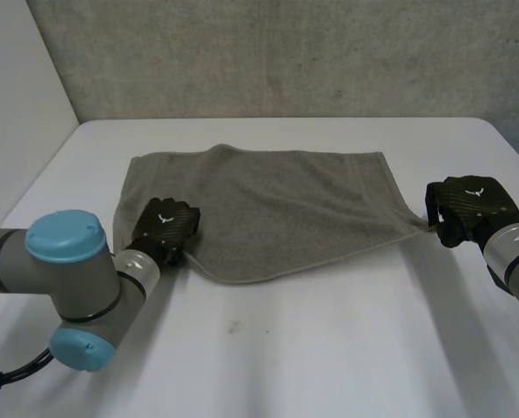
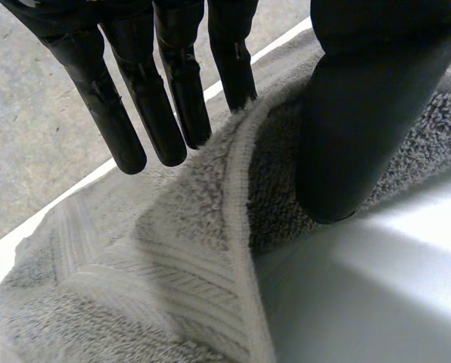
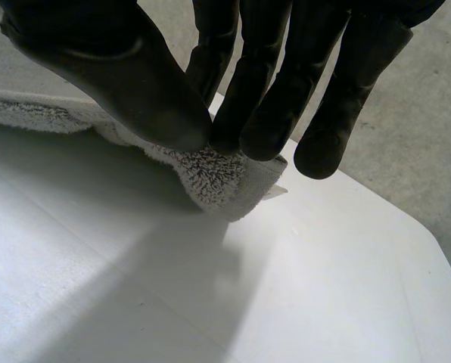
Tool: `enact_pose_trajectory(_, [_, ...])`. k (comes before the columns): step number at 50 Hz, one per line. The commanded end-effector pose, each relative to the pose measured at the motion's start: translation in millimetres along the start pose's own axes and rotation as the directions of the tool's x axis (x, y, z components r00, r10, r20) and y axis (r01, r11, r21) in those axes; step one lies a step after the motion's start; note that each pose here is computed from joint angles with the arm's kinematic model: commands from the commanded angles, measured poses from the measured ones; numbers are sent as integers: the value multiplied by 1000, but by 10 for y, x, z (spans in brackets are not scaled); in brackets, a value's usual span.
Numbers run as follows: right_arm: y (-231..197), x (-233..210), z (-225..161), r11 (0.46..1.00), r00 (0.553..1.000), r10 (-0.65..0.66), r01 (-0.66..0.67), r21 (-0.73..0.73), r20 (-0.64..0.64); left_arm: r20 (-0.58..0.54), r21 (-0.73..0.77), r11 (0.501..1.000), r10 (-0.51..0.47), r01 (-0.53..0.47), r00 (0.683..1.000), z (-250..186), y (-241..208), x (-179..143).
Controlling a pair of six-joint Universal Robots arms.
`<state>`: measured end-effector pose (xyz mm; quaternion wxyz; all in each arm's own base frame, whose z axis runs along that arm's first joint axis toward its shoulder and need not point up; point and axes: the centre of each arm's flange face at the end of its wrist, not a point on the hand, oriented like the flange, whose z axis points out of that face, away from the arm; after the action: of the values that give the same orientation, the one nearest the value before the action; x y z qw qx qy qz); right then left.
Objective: Fold the towel.
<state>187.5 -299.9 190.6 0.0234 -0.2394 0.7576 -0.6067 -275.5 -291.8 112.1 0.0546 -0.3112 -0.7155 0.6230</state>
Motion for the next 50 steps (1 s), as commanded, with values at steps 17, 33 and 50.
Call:
enact_pose_trajectory(17, [-120, 408, 43, 1000, 992, -1, 5, 31, -124, 241, -45, 998, 44, -34, 969, 26, 55, -395])
enact_pose_trajectory(33, [-94, 364, 34, 1000, 994, -4, 6, 16, -111, 245, -123, 978, 195, -169, 950, -190, 89, -492])
enact_pose_trajectory(50, [-42, 258, -645, 924, 968, -244, 250, -290, 58, 157, -202, 971, 164, -131, 974, -953, -197, -625])
